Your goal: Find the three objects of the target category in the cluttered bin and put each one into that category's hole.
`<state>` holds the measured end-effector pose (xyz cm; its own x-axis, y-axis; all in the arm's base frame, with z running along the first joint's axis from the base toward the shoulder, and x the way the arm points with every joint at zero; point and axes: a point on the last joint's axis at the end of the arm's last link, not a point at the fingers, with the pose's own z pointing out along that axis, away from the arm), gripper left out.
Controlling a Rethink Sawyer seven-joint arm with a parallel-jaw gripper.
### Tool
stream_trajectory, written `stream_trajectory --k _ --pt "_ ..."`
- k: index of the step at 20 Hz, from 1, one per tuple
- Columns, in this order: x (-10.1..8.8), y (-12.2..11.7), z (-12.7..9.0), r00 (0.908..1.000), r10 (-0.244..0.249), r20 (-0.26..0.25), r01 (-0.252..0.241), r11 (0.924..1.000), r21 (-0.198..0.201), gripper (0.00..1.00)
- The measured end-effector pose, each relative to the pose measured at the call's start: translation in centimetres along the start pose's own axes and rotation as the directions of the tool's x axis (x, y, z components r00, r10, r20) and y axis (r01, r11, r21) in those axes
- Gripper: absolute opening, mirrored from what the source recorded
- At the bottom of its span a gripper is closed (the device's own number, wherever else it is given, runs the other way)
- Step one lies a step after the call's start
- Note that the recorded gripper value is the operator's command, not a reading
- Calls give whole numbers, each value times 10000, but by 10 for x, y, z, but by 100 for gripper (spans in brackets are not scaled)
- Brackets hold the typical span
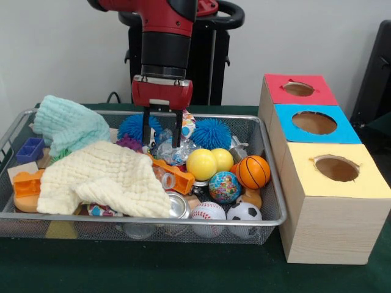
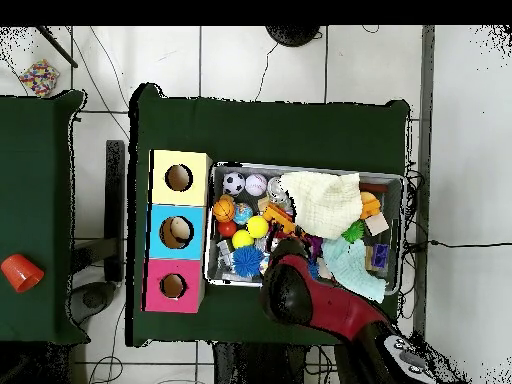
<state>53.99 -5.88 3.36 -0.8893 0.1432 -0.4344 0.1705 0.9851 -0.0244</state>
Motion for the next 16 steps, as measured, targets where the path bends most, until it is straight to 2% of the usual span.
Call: stream_trajectory --k 4,8,16 --pt "-15 6 4 9996 -68 273 68 10000 23 100" --pt "-22 8 7 9996 33 274 -34 10000 43 100" --pt "-13 8 12 9981 301 -545 -312 9993 -199 100"
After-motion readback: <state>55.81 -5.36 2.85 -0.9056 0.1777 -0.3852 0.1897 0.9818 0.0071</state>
